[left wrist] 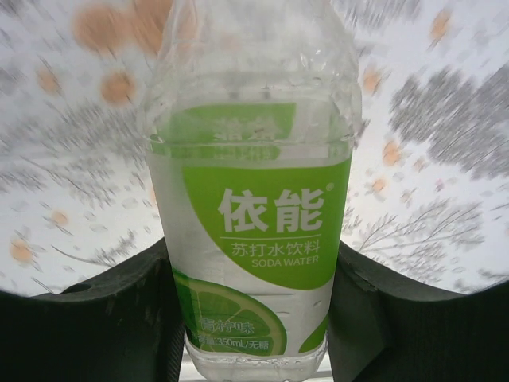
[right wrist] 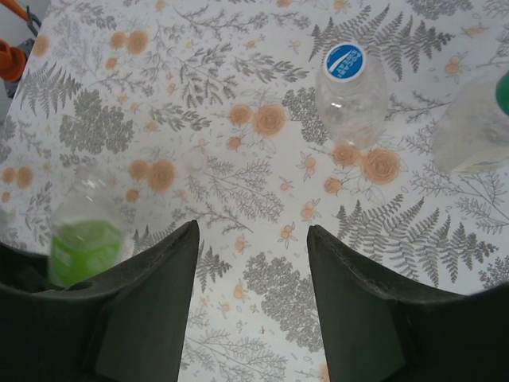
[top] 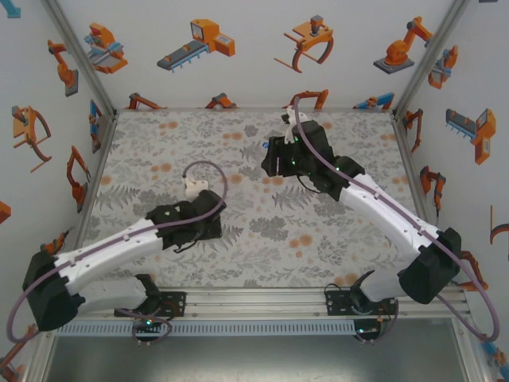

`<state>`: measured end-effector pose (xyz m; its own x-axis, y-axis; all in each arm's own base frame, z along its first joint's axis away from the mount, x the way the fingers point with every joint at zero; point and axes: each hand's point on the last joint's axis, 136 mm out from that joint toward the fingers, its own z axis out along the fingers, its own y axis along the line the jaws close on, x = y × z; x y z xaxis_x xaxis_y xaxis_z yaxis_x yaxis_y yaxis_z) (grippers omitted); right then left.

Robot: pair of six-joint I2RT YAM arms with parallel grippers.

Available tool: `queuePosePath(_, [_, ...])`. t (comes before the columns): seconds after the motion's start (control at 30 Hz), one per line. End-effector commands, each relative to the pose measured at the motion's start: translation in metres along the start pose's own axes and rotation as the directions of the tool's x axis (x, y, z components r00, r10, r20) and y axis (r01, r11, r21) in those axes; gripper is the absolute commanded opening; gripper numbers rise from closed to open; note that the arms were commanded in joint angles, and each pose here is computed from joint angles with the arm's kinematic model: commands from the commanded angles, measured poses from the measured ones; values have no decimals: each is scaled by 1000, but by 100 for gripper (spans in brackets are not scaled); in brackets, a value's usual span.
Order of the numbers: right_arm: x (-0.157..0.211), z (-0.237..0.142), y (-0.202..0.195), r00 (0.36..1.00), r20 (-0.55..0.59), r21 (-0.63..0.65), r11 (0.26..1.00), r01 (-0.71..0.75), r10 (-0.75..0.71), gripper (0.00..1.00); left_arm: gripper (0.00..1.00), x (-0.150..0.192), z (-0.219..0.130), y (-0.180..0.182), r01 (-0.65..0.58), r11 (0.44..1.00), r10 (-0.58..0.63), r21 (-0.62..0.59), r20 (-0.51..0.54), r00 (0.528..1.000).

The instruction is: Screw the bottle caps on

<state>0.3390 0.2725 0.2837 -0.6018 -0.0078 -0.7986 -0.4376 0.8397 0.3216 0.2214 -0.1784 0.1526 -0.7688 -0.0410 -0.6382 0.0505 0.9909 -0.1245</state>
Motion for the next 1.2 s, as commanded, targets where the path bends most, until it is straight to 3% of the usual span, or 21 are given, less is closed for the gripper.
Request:
queuePosePath(0.0, [-3, 2, 11, 1000, -4, 5, 1000, 1, -1, 54, 15, -33, -26, 22, -119, 993, 117, 6, 107, 987])
queuePosePath(0.23, [12, 31, 41, 992, -108, -11, 998, 62, -63, 54, 17, -73, -73, 33, -280, 950, 223, 134, 334, 916])
queuePosePath(0.3, [19, 42, 49, 986, -140, -14, 996, 88, -89, 54, 3, -76, -80, 28, -349, 922, 264, 170, 385, 885])
queuePosePath(0.43, [36, 68, 60, 972, -202, -18, 993, 116, -117, 54, 0, -88, -91, 25, -420, 894, 299, 155, 494, 817])
queuePosePath(0.63, [71, 109, 73, 935, -310, -30, 985, 171, -171, 53, 0, -94, -102, 26, -492, 864, 359, 106, 556, 750])
queuePosePath(0.73, [88, 127, 82, 913, -354, -42, 979, 199, -201, 53, 0, -85, -109, 17, -613, 784, 447, 98, 595, 667])
queuePosePath(0.87, [106, 148, 92, 890, -391, -54, 971, 235, -237, 53, 0, -73, -121, 7, -697, 710, 460, 106, 679, 572])
queuePosePath(0.97, [118, 165, 95, 880, -408, -54, 968, 244, -244, 53, 0, -75, -127, 17, -669, 741, 435, 57, 718, 543])
queuePosePath(1.17, [138, 197, 98, 864, -434, -53, 965, 258, -255, 52, 0, -94, -135, 69, -476, 868, 424, -141, 710, 562])
